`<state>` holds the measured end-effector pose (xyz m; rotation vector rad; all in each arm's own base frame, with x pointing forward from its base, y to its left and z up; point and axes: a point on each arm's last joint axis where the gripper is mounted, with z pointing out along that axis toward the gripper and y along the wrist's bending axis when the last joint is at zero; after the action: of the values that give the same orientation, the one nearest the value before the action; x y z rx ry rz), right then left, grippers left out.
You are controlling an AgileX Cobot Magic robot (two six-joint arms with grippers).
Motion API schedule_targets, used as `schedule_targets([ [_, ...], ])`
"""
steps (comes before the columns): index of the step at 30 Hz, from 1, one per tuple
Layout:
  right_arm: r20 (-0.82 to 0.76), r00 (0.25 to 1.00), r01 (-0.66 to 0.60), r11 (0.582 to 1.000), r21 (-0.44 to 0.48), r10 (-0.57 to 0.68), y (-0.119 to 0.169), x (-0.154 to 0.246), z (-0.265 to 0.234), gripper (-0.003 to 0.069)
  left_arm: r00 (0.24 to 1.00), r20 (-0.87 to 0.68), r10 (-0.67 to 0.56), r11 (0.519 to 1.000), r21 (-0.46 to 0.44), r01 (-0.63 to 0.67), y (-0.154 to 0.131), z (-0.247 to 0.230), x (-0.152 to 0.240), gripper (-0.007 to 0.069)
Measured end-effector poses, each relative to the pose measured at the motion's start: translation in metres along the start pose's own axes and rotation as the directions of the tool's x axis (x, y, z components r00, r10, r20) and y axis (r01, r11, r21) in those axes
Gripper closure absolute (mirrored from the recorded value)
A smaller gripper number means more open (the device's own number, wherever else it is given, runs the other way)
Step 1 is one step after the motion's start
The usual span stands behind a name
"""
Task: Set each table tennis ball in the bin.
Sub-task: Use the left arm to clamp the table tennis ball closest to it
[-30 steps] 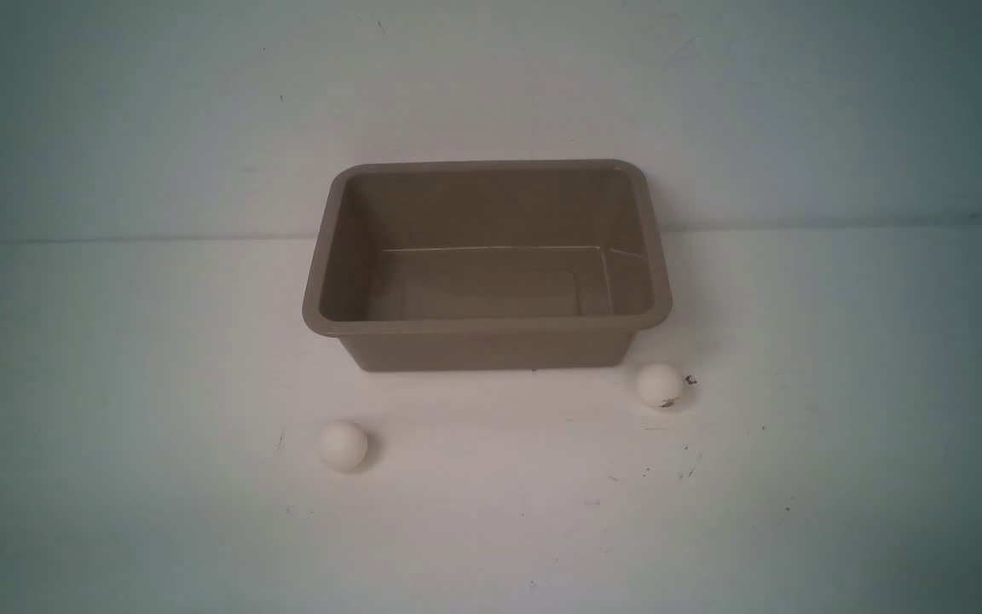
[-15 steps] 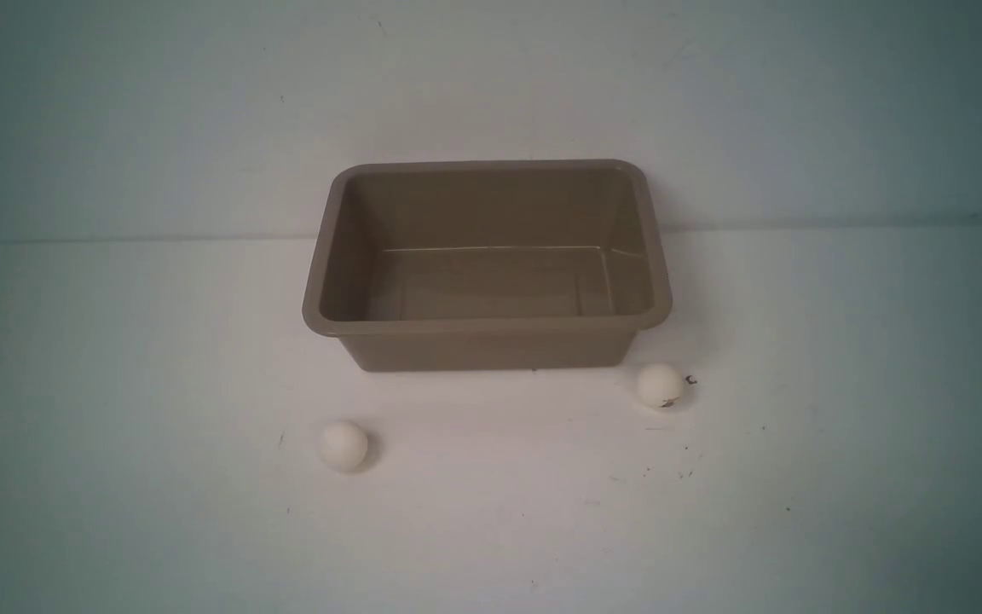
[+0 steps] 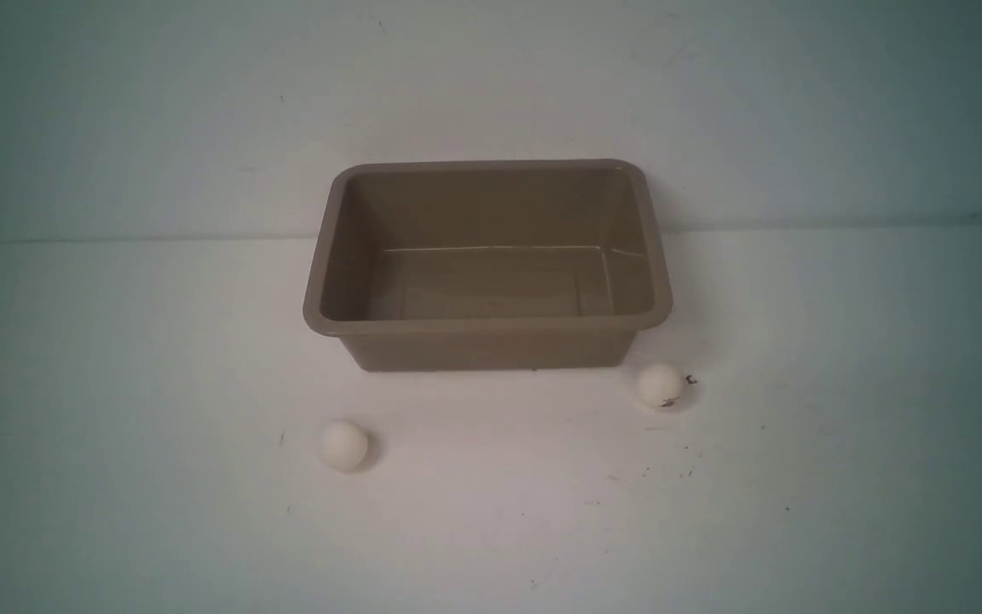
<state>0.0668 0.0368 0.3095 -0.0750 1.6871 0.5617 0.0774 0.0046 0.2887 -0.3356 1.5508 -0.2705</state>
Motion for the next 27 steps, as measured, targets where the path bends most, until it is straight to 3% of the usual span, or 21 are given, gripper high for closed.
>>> schedule_targets([
  [6,-0.229,0.952,0.21,0.978,0.009,-0.203,-0.005,-0.044,0.038,0.0669,0.95,-0.252,0.184,0.976,0.164,-0.146,-0.038,0.046,0.005,0.0629],
  [11,-0.353,0.904,0.256,0.967,-0.004,-0.241,-0.018,-0.073,0.082,0.0669,0.687,-0.538,0.489,0.872,0.273,-0.407,-0.072,0.074,0.055,0.0629],
  [15,-0.44,0.871,0.229,0.973,-0.033,-0.22,-0.029,-0.073,0.109,0.0669,0.421,-0.635,0.648,0.725,0.343,-0.598,-0.094,0.088,0.082,0.0629],
  [18,-0.49,0.845,0.214,0.975,-0.055,-0.214,-0.036,-0.069,0.125,0.0669,0.305,-0.634,0.711,0.635,0.392,-0.666,-0.11,0.103,0.086,0.0629],
  [21,-0.521,0.826,0.194,0.976,-0.097,-0.216,-0.041,-0.063,0.139,0.0669,0.232,-0.596,0.769,0.566,0.466,-0.68,-0.119,0.108,0.084,0.0629],
  [23,-0.525,0.822,0.178,0.975,-0.129,-0.22,-0.041,-0.06,0.145,0.0669,0.146,-0.546,0.825,0.487,0.555,-0.675,-0.123,0.106,0.084,0.0629],
  [25,-0.519,0.825,0.173,0.974,-0.143,-0.223,-0.041,-0.059,0.147,0.0669,0.003,-0.464,0.886,0.367,0.696,-0.617,-0.124,0.099,0.089,0.0629],
  [27,-0.503,0.834,0.167,0.972,-0.165,-0.228,-0.04,-0.06,0.149,0.0669,-0.075,-0.389,0.918,0.29,0.789,-0.542,-0.126,0.093,0.093,0.0629],
])
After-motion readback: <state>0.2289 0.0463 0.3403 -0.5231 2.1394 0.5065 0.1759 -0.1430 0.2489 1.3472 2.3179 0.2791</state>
